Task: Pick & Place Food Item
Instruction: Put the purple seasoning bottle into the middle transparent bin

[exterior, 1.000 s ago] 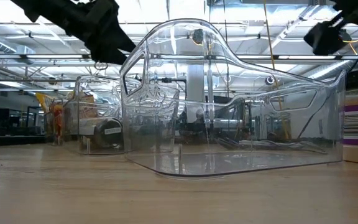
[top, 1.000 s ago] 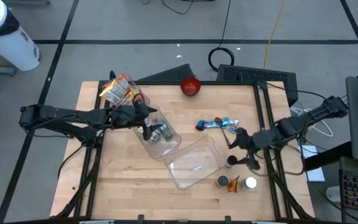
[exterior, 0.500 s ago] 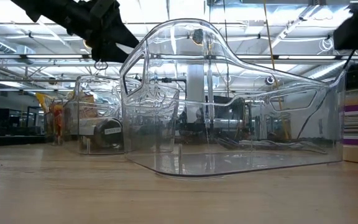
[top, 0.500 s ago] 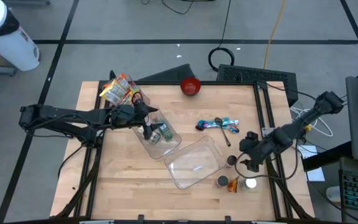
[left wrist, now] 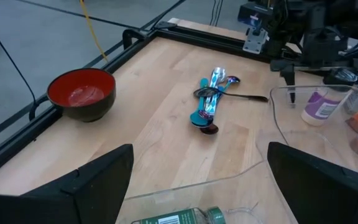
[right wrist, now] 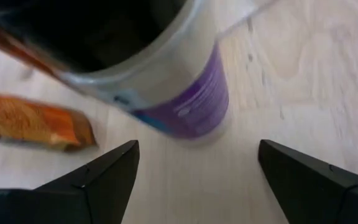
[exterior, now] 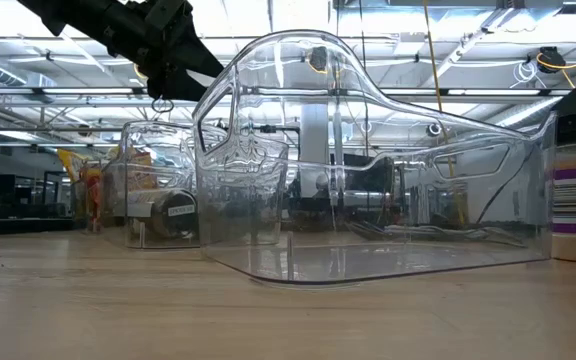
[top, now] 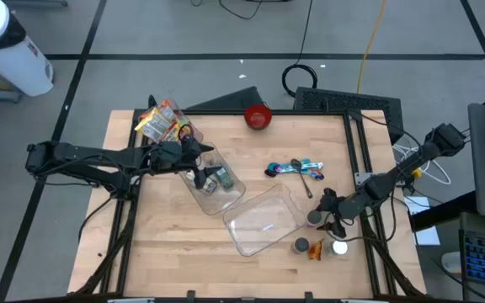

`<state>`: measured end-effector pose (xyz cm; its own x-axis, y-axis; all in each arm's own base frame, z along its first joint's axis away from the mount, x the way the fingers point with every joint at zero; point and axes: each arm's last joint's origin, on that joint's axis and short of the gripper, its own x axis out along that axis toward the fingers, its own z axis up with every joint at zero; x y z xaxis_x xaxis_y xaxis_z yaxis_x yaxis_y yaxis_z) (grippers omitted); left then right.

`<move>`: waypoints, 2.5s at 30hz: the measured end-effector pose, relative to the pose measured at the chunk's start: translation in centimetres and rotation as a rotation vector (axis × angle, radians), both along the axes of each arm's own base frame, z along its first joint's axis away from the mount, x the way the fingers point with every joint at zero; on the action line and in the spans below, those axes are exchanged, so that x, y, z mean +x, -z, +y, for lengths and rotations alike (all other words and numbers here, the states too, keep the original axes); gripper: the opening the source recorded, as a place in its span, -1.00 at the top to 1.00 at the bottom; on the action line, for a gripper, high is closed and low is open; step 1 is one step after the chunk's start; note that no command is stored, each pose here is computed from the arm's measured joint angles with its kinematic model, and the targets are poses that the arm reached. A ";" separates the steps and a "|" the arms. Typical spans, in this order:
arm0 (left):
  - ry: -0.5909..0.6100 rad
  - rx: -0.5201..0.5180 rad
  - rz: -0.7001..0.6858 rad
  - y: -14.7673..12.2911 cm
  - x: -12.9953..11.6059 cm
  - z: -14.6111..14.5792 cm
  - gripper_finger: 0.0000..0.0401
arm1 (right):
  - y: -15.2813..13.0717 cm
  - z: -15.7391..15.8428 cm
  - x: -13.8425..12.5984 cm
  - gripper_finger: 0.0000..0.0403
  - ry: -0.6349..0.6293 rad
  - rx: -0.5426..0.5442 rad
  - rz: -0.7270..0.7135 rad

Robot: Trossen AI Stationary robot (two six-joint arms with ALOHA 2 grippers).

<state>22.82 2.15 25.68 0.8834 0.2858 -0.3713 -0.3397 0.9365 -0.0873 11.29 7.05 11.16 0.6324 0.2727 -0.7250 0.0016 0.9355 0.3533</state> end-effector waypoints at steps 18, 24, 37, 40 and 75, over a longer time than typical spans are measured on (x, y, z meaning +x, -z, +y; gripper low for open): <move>-0.006 0.004 -0.006 -0.1 0.0 0.0 -0.89 | 0.4 0.0 0.4 -0.61 -0.073 -0.034 -0.281; -0.006 0.003 -0.007 -0.1 0.0 0.0 -0.89 | 0.0 0.1 0.6 -0.57 -0.081 -0.069 -0.338; -0.006 0.004 -0.008 -0.1 0.0 0.0 -0.89 | 0.0 0.1 0.6 0.30 -0.094 -0.080 -0.344; -0.006 0.004 -0.007 -0.1 0.0 0.0 -0.89 | 0.0 0.1 0.6 0.32 -0.085 -0.071 -0.335; 0.040 0.020 0.000 -6.5 2.4 1.2 -0.89 | -14.5 -4.8 7.0 0.33 0.249 -0.428 -0.637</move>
<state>25.19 3.30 32.14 0.8945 0.2574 -0.3656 -0.3016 0.9510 -0.0685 18.32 2.21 25.69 0.9651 -0.1504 -0.2146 0.1468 0.9886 -0.0324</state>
